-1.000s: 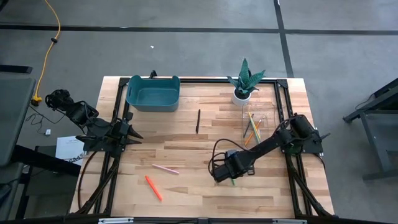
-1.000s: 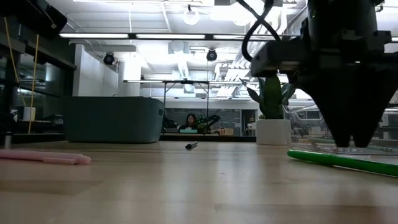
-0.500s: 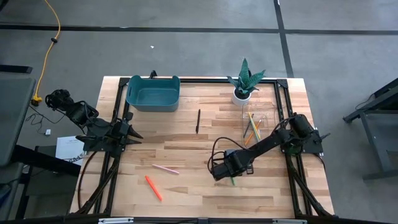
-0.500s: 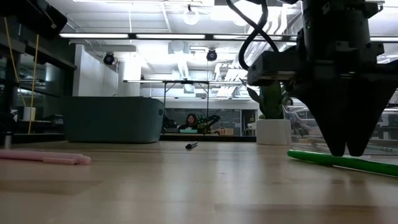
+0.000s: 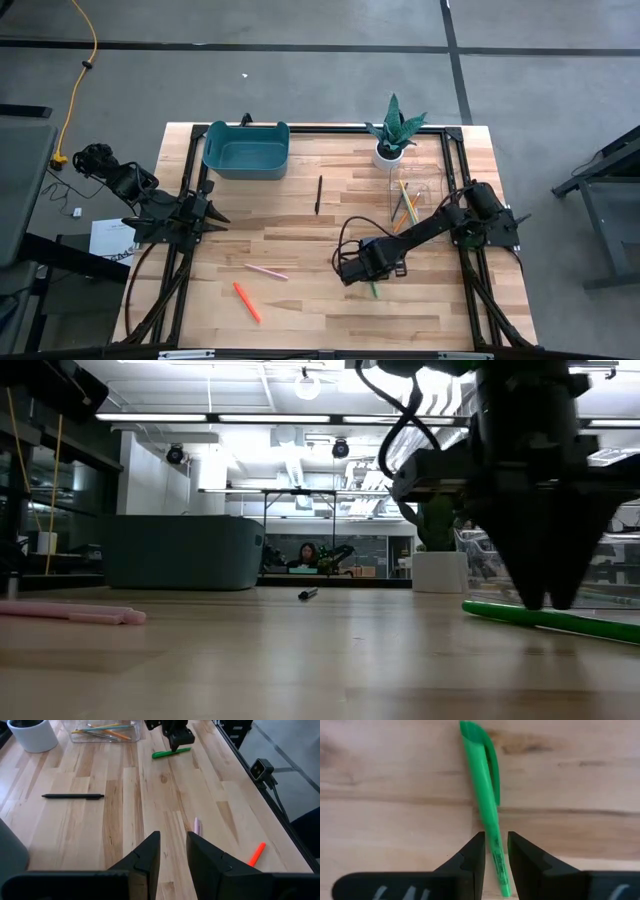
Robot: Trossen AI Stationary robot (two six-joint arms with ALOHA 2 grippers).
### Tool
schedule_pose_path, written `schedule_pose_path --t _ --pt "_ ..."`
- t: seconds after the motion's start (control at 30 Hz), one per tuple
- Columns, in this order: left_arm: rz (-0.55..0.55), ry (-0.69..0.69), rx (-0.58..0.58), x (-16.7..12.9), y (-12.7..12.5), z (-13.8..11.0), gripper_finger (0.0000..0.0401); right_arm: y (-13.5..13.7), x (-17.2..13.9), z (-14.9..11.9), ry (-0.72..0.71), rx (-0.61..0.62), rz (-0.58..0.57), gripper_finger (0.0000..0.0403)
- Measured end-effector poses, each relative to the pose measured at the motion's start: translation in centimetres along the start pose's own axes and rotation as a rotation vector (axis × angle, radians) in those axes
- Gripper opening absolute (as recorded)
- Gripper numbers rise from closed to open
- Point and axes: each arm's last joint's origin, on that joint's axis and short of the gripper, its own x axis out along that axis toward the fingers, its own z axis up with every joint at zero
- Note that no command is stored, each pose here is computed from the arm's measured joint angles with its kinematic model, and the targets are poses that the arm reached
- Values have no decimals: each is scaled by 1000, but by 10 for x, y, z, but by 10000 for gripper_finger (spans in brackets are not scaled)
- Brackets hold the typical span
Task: Sort pens & pencils
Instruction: Put the green pen into the blue bin
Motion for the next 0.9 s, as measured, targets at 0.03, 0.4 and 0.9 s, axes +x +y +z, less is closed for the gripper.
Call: schedule_pose_path --t 0.03,0.4,0.9 --pt "0 0 0 0 0 0 83 1 0 1 1 -2 3 71" --pt "0 0 0 0 0 0 83 6 5 6 18 0 18 71" --pt "-4 1 -1 0 0 0 83 9 14 3 49 -9 10 71"
